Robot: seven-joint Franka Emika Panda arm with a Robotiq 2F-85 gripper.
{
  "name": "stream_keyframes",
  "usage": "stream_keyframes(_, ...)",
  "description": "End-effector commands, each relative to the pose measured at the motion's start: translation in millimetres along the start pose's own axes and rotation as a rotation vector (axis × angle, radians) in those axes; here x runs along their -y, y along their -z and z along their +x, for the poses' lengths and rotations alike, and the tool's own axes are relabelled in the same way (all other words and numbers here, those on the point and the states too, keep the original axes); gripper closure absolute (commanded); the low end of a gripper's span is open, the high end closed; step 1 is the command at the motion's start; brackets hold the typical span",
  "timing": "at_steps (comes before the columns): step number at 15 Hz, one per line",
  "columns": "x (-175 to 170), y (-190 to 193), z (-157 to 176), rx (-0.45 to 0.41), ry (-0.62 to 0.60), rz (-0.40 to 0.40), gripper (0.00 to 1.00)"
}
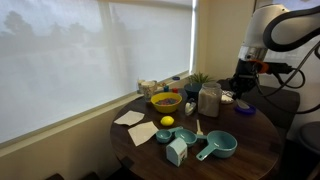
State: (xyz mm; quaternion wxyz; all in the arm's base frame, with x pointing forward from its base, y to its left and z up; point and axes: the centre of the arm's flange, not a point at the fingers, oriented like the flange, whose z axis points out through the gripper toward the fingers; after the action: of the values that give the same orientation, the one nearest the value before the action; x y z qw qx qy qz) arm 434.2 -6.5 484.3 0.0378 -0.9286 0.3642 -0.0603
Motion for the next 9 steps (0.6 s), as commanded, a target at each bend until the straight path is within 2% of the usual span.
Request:
stream_keyframes(1,6.6,14.9,8.5,-0.022,-0.032,0.040,0.97)
stream_keyframes(9,17.3,85.0,62.5,-0.177,-0.100,0.158,0.97)
